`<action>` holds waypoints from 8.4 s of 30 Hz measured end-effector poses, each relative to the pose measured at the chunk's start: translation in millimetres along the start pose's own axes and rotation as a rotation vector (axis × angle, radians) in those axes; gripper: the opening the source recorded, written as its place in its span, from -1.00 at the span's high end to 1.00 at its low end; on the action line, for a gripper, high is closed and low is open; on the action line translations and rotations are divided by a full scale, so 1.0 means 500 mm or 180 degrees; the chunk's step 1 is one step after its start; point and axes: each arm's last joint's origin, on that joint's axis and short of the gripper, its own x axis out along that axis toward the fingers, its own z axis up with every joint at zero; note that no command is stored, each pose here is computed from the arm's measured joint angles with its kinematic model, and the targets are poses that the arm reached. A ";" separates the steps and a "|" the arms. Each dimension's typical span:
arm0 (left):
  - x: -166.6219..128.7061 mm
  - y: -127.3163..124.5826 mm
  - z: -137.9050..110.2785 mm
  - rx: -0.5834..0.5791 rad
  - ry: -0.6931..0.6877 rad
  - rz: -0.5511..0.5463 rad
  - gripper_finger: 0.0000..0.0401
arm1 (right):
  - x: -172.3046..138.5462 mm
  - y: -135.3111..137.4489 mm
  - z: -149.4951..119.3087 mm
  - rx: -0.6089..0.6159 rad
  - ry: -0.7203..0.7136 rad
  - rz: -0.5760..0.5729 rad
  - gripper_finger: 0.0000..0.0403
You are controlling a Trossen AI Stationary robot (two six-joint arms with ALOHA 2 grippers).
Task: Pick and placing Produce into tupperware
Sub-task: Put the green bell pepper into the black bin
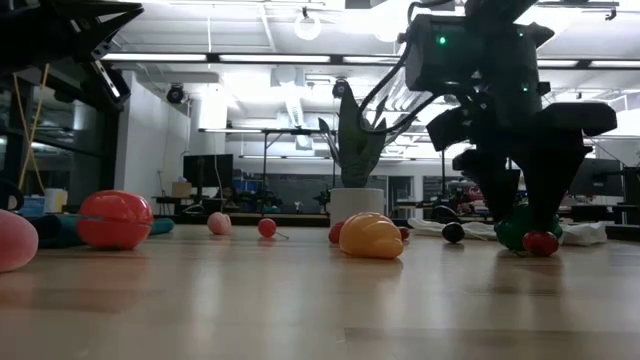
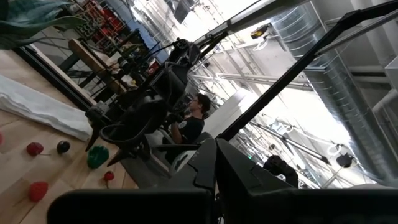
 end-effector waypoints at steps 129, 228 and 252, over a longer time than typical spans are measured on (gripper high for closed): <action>0.000 0.003 -0.003 0.0014 0.0051 0.0045 1.00 | -0.146 -0.005 0.064 0.0394 -0.0479 -0.0112 -0.25; 0.000 -0.002 -0.008 -0.0040 0.0331 -0.0210 1.00 | -0.450 0.154 -0.060 0.3021 -0.0889 -0.0048 -0.25; -0.003 -0.008 -0.017 -0.0303 0.0805 -0.0555 1.00 | -0.416 0.217 -0.085 0.3953 -0.0789 0.0008 -0.25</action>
